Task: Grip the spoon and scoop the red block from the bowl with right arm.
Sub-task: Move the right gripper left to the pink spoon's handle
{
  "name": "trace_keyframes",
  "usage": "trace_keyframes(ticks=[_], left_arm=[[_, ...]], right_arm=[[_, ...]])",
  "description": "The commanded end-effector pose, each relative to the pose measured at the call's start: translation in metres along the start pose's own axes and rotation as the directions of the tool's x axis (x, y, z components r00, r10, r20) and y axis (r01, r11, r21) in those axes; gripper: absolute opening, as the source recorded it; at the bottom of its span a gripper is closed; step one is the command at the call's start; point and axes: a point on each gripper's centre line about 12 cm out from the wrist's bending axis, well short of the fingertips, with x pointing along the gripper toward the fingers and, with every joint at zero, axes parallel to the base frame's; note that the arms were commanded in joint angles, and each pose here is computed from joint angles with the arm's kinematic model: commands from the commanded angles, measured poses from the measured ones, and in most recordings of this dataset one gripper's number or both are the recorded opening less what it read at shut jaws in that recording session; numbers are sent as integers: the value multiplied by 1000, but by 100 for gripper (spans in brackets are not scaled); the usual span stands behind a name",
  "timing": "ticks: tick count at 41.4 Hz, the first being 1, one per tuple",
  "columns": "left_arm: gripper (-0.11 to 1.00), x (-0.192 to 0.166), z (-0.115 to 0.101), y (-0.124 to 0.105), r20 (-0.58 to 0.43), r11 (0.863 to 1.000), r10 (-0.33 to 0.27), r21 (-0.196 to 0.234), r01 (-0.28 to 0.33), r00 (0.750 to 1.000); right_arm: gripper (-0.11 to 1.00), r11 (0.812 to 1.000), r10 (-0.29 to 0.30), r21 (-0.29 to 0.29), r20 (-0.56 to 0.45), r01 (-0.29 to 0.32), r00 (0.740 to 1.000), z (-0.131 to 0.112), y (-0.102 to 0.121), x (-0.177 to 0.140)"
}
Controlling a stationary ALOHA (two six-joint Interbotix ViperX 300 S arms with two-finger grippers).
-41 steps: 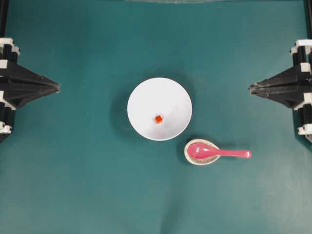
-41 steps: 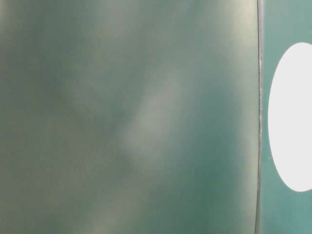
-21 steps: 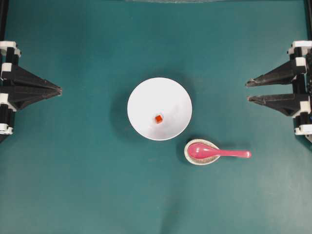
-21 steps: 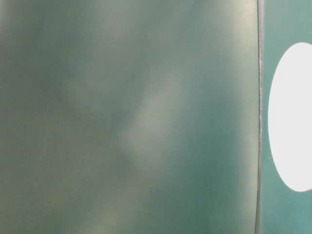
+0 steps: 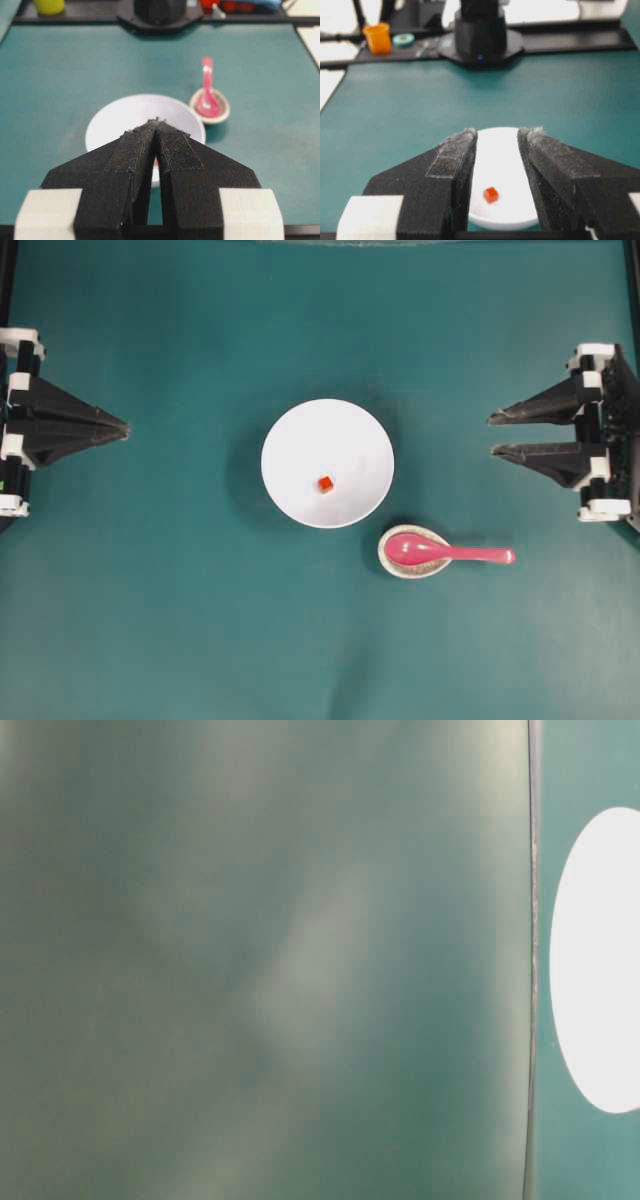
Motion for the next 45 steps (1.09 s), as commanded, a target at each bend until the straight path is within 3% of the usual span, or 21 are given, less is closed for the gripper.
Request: trace_keyframes(ticks=[1,11,23,33,45], left_arm=[[0,1,10,1,21,1000,2,6,-2,1000],[0,1,10,1,21,1000,2,4,-2,1000],[0,1,9,1,20,1000,2,4,-2,1000],[0,1,9,1,21,1000,2,4,-2,1000],[0,1,10,1,23,1000,2,6,-2,1000]], right_arm=[[46,1000,-2,10,32,2,999,-6,0,2],[46,999,2,53,-32,-1,999,-41,6,3],[46,993,39,116,-56,-32,998,-69,29,2],[46,990,23,144,-112,-7,993,-94,48,6],[46,990,-22,133,-177,46,984,-120,67,13]])
